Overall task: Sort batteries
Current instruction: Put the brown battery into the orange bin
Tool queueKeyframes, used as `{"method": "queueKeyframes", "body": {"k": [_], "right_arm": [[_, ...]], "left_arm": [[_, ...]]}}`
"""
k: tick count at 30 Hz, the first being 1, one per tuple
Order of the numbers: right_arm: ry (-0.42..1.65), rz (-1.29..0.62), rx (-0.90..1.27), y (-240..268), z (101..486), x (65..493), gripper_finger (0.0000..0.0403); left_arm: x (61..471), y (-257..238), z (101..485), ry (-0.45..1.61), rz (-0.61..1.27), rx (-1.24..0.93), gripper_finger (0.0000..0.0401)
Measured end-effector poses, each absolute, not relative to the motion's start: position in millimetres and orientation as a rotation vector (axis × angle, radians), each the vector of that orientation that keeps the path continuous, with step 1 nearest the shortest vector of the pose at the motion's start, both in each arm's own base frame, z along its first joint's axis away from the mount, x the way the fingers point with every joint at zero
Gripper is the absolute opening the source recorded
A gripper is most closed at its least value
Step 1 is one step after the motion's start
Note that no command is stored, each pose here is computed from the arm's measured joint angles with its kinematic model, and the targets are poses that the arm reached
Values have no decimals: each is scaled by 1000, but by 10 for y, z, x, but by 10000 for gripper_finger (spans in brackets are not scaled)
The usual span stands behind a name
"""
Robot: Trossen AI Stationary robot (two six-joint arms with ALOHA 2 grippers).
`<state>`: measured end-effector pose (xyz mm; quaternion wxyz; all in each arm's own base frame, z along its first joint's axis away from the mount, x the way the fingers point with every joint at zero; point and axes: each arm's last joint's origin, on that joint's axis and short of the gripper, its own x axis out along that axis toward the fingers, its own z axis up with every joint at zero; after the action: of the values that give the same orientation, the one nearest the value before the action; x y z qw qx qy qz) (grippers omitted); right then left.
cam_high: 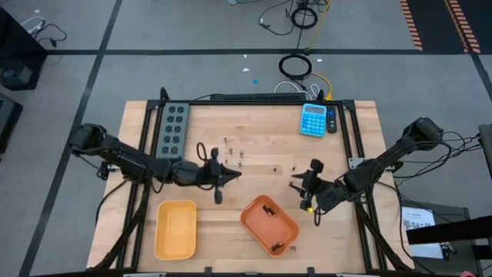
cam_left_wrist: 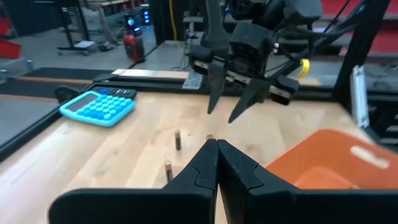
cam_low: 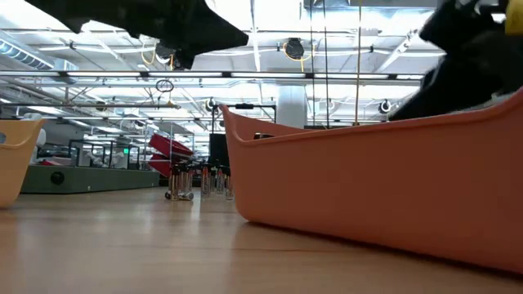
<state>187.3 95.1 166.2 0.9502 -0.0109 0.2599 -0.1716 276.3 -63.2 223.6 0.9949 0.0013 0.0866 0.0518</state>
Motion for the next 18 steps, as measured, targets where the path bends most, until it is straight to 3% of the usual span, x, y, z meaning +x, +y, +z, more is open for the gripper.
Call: {"method": "queueKeyframes", "body": {"k": [11, 18], "right_arm": [[396, -310, 85, 803, 1267, 1639, 200], [413, -342, -20, 738, 1234, 1635, 226]], "left_arm": [[2835, -668, 2024, 231, 237, 29, 101], [2906, -649, 1960, 201, 265, 30, 111]]}}
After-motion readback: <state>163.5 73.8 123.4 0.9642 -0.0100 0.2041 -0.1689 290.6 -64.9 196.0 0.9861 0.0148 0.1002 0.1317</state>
